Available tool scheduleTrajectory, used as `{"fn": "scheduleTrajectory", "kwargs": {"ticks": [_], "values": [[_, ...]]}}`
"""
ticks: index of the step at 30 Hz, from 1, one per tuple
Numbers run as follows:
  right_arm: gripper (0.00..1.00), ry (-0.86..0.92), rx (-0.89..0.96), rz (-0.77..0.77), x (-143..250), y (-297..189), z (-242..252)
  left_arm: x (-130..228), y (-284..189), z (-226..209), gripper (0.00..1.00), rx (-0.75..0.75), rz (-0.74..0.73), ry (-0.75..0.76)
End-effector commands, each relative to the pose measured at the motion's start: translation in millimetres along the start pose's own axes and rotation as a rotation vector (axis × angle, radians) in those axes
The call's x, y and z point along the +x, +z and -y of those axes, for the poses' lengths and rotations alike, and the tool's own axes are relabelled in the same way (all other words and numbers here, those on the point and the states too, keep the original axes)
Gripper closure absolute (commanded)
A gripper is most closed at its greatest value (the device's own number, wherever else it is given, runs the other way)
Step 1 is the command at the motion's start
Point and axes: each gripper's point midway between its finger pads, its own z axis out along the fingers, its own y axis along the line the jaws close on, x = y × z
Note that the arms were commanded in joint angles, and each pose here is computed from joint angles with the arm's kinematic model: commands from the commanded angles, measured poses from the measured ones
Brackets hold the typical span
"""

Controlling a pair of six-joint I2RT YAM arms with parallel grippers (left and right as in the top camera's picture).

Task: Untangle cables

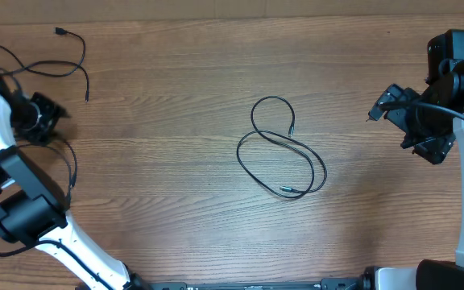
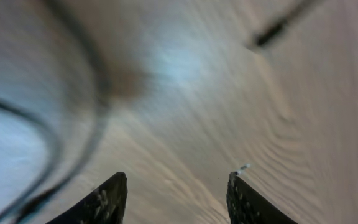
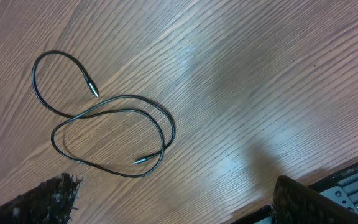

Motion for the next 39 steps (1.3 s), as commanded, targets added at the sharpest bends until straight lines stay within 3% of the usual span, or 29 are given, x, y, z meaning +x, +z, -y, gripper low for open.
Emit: {"fn": "scheduleTrajectory", "kwargs": {"ticks": [1,5,10,13,17,22,30,35,39], "values": [[0.0,0.006,0.008,0.014,-4,-1,1,7,2,21,0.53,0.084,-0.04,0.077],[0.0,0.006,0.008,0.014,-4,-1,1,-5,-27,25,0.44,0.096,0.0,0.068],[0.0,0.006,0.008,0.014,-4,-1,1,-29,-93,27,0.16,0.079,0.13,0.058],[0.0,0.006,0.008,0.014,-4,-1,1,-44,-133,4,0.0,-0.029,0.242,-0.025],[0.0,0.006,0.008,0.014,-4,-1,1,-54,-172,-58,0.01,-0.245,0.354,-0.243],[0.0,0.006,0.008,0.014,-4,-1,1,-37,-188,-132,0.01,-0.437,0.339,-0.495],[0.0,0.006,0.008,0.014,-4,-1,1,-17,-187,-209,0.0,-0.486,0.268,-0.787],[0.0,0.006,0.008,0.014,-4,-1,1,-16,-170,-249,0.0,-0.494,0.253,-0.862],[0.0,0.006,0.008,0.014,-4,-1,1,-23,-144,-267,0.0,-0.468,0.245,-0.825]]}}
